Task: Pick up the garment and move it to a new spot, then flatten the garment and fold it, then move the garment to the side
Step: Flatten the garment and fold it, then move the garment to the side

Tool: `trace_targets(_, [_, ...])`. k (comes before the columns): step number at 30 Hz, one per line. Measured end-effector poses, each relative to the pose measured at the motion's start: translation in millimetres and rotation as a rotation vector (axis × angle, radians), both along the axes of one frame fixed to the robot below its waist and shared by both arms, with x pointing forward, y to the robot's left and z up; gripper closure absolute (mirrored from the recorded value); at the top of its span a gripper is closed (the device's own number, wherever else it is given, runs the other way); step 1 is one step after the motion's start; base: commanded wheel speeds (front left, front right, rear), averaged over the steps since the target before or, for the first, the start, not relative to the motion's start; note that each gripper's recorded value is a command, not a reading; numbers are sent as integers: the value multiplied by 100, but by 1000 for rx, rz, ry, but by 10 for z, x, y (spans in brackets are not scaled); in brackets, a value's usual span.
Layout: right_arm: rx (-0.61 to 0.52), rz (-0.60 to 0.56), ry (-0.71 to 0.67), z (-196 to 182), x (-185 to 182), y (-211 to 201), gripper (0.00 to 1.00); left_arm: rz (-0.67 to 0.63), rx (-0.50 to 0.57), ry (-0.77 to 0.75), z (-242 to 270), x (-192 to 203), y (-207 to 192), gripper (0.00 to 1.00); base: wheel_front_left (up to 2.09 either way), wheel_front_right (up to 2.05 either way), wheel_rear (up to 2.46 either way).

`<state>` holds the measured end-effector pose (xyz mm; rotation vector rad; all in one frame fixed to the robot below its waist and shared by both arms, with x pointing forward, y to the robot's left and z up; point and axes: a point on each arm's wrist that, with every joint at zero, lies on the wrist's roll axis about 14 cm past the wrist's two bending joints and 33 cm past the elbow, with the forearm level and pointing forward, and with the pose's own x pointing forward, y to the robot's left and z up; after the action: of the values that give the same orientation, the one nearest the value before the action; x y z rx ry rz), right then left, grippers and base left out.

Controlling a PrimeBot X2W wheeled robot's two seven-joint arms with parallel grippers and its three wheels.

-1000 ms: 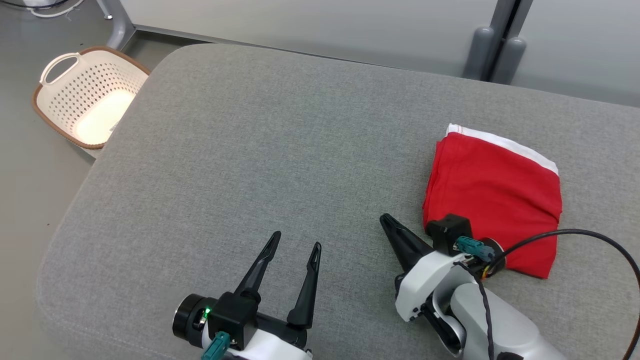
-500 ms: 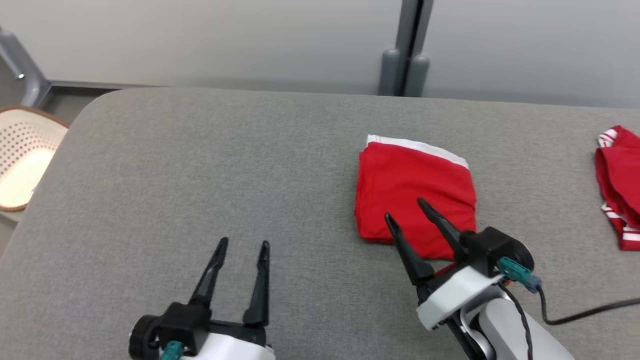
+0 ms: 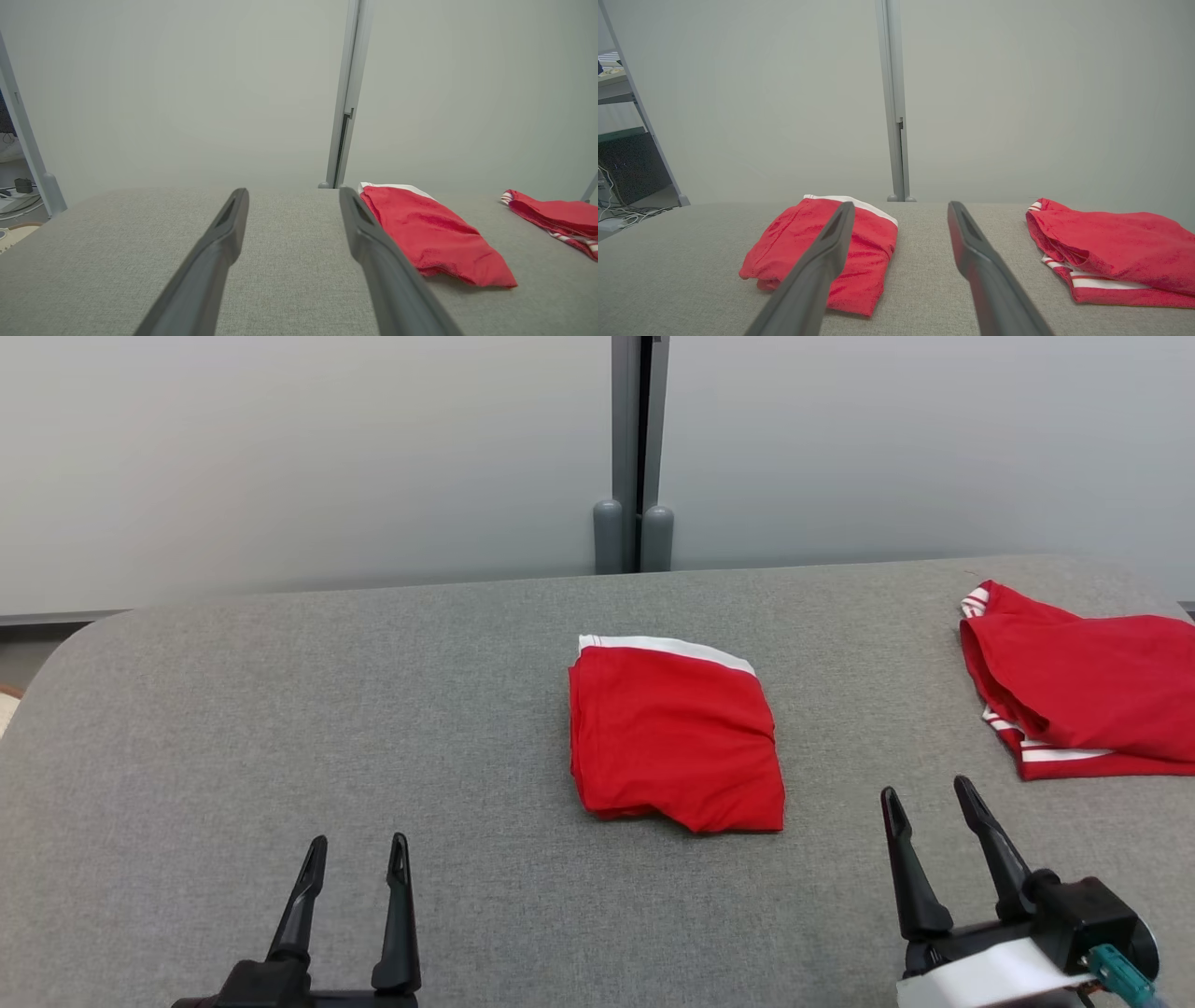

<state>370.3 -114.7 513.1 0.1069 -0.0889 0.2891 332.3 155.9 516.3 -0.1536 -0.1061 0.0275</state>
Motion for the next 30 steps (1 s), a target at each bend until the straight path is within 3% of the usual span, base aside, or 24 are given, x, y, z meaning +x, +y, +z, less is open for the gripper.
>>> trace_targets(7, [3, -34, 46, -157, -207, -87, 0, -17, 46, 21, -77, -56, -35, 0, 0, 0, 0])
trace_targets(21, [16, -13, 69, -220, -235, -11, 0, -29, 73, 46, -164, -105, -65, 0, 0, 0, 0])
trace_targets(30, [151, 118, 289, -660, -8, 341, 0, -87, 111, 63, -232, -85, -199, 0, 0, 0, 0])
